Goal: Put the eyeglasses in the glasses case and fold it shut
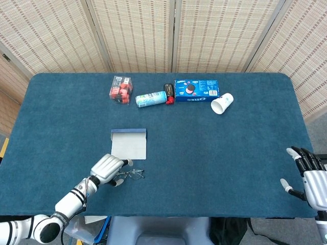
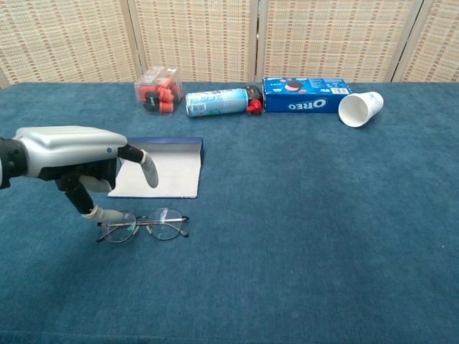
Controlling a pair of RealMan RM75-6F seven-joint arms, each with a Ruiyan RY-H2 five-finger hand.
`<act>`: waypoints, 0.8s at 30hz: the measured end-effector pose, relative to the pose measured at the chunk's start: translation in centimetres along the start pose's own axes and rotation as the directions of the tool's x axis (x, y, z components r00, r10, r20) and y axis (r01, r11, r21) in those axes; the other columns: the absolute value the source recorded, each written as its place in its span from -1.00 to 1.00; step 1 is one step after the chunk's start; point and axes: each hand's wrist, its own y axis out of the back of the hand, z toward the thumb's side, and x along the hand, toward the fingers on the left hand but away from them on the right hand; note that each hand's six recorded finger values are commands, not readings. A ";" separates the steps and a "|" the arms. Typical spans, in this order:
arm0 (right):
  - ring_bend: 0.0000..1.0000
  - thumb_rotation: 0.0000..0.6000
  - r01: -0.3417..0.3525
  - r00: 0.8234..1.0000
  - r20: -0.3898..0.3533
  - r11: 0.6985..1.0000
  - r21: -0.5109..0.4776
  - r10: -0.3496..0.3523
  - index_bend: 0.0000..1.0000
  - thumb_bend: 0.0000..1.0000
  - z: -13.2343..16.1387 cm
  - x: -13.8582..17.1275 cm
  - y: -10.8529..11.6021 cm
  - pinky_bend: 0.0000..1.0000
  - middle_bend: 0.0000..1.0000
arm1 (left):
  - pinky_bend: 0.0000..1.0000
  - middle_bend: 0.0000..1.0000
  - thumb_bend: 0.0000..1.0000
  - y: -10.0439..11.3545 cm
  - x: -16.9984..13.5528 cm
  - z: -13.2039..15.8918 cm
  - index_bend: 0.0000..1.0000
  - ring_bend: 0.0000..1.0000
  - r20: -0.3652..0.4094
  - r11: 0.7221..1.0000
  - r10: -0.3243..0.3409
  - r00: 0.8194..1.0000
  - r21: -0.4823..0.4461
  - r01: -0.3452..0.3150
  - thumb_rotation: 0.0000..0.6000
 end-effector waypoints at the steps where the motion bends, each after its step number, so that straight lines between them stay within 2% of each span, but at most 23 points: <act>1: -0.86 1.00 0.000 1.000 -0.002 1.000 0.000 0.000 -0.80 -0.50 0.0 -0.1 0.0 -0.79 -0.77 | 1.00 1.00 -0.46 -0.1 0.2 0.0 -0.48 1.00 -0.005 1.000 -0.013 1.000 -0.002 0.013 1.00; 8: -0.86 1.00 -0.003 1.000 0.000 1.000 -0.005 0.003 -0.81 -0.50 -0.1 -0.1 -0.1 -0.79 -0.77 | 1.00 1.00 -0.46 -0.7 1.7 0.2 -0.53 1.00 -0.041 0.994 -0.109 0.993 -0.003 0.109 1.00; 15: -0.86 1.00 -0.002 1.000 0.010 1.000 -0.007 0.002 -0.80 -0.50 -0.4 0.1 -0.1 -0.79 -0.77 | 1.00 1.00 -0.46 -1.4 2.9 0.8 -0.55 1.00 -0.068 0.979 -0.201 0.977 0.012 0.202 1.00; 24: -0.86 1.00 -0.006 1.000 0.016 1.000 -0.007 0.006 -0.81 -0.50 -0.5 0.2 -0.2 -0.79 -0.77 | 1.00 1.00 -0.46 -1.9 3.3 2.2 -0.51 1.00 -0.068 0.960 -0.269 0.961 0.057 0.273 1.00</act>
